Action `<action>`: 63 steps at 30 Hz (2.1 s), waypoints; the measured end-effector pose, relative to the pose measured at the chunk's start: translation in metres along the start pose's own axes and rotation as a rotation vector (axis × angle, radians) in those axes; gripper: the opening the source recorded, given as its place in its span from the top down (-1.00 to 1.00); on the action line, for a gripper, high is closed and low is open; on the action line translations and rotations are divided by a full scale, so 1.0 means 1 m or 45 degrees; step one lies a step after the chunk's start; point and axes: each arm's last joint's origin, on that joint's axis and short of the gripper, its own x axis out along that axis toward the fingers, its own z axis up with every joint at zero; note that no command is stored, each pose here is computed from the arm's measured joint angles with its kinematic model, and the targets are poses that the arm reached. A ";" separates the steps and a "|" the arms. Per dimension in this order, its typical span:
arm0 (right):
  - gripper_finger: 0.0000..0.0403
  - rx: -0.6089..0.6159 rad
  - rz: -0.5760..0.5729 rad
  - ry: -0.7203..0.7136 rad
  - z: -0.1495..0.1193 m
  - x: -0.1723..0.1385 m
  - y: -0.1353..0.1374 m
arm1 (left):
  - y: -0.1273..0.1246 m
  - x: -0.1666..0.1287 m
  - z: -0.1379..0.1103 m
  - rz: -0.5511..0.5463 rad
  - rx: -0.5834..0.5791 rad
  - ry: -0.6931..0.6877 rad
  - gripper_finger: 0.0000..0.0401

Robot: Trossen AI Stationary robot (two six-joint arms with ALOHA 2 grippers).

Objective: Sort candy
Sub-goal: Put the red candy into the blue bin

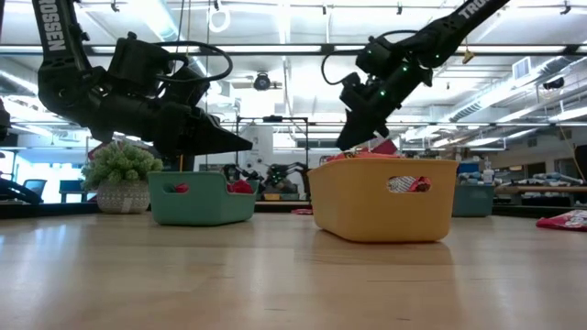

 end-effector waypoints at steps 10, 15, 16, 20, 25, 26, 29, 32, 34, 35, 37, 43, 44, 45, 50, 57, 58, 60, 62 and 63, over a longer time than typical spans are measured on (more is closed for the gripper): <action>-0.16 0.050 -0.037 -0.001 -0.004 0.043 0.002 | 0.000 0.000 0.000 0.007 0.001 -0.006 0.82; -0.35 0.055 -0.054 0.052 -0.002 0.070 -0.003 | 0.000 0.000 0.000 0.009 0.001 -0.006 0.82; -0.38 0.056 -0.072 0.075 -0.003 0.075 -0.004 | 0.000 0.000 0.000 0.009 0.001 -0.005 0.82; -0.45 0.039 -0.125 0.182 -0.008 0.096 -0.013 | 0.000 0.000 0.000 0.009 0.000 -0.002 0.82; -0.43 0.022 -0.151 0.307 -0.014 0.118 -0.021 | 0.000 0.000 -0.001 0.006 -0.001 0.010 0.82; -0.41 0.024 -0.150 0.337 -0.016 0.122 -0.021 | 0.000 0.000 -0.001 0.005 -0.002 0.013 0.82; -0.31 0.013 -0.147 0.388 -0.019 0.131 -0.022 | 0.000 0.000 -0.002 0.003 -0.003 0.023 0.82; -0.13 -0.002 -0.147 0.405 -0.021 0.137 -0.024 | -0.001 0.000 -0.003 -0.001 -0.006 0.043 0.82; 0.06 -0.014 -0.147 0.406 -0.021 0.138 -0.025 | -0.001 0.000 -0.003 -0.001 -0.006 0.044 0.82; 0.18 -0.015 -0.147 0.409 -0.021 0.138 -0.026 | -0.001 0.000 -0.003 -0.001 -0.006 0.044 0.82; 0.46 -0.024 -0.157 0.415 -0.021 0.137 -0.026 | -0.001 0.000 -0.003 -0.001 -0.006 0.044 0.82; 0.92 -0.068 -0.223 0.471 -0.015 0.118 -0.024 | 0.000 0.000 -0.003 0.000 -0.006 0.043 0.82; 0.93 -0.072 -0.227 0.475 -0.011 0.111 -0.022 | 0.000 0.000 -0.003 0.000 -0.006 0.043 0.82; 0.95 -0.074 -0.231 0.477 -0.007 0.103 -0.020 | -0.001 0.000 -0.003 -0.001 -0.006 0.043 0.82; 0.99 -0.053 -0.422 0.555 0.010 0.051 -0.012 | -0.001 0.000 -0.003 0.000 -0.010 0.043 0.82; 1.00 0.229 -0.838 0.750 0.003 -0.028 -0.030 | -0.001 0.000 -0.003 0.000 -0.014 0.043 0.82; 1.00 0.258 -0.879 0.778 -0.002 -0.036 -0.031 | -0.001 0.000 -0.003 0.000 -0.014 0.043 0.82; 1.00 0.319 -0.933 0.809 -0.012 -0.048 -0.036 | 0.000 0.000 -0.003 0.000 -0.015 0.043 0.82; 1.00 0.370 -0.971 0.841 -0.027 -0.055 -0.042 | -0.001 0.000 -0.003 0.000 -0.014 0.043 0.82; 1.00 0.395 -0.988 0.848 -0.035 -0.057 -0.045 | -0.001 0.000 -0.003 0.000 -0.014 0.043 0.82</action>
